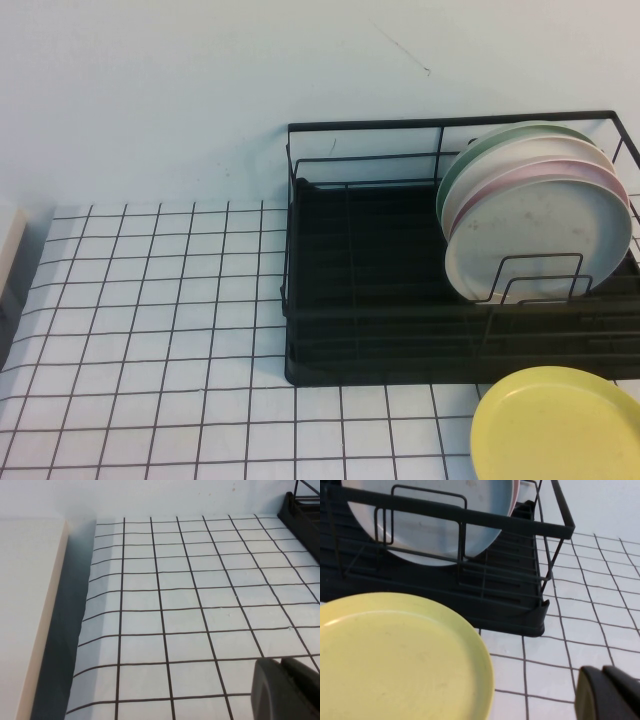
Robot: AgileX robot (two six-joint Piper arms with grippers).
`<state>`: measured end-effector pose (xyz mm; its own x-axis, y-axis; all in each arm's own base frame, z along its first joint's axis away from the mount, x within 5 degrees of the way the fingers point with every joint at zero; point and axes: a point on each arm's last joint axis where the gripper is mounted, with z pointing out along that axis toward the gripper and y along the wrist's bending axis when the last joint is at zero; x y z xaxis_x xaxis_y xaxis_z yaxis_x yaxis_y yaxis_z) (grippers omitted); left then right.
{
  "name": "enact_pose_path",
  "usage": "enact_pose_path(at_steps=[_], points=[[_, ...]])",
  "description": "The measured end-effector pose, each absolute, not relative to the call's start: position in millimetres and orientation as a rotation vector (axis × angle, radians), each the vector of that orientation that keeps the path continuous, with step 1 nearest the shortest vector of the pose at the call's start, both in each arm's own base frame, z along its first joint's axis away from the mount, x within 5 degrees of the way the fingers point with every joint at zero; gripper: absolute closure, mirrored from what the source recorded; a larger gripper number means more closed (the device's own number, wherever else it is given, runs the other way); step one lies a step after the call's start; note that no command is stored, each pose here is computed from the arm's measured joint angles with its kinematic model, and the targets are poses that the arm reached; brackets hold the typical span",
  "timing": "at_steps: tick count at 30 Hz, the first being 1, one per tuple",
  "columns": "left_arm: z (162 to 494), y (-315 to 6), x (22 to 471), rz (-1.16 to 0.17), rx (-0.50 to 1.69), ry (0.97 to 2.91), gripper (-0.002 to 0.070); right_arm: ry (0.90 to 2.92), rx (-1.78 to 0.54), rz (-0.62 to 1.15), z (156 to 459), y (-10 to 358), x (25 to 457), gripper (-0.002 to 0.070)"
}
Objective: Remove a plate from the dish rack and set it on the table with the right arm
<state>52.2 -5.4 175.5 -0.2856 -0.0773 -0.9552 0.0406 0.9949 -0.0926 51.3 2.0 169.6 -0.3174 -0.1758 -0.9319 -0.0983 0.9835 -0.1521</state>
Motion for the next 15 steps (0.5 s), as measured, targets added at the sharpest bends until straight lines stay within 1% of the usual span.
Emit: enact_pose_path(at_steps=[15], points=[[175.5,-5.4,52.2,-0.117,-0.03,1.857,0.0678,1.896,-0.205,-0.083,169.6,2.0,51.3,0.068]])
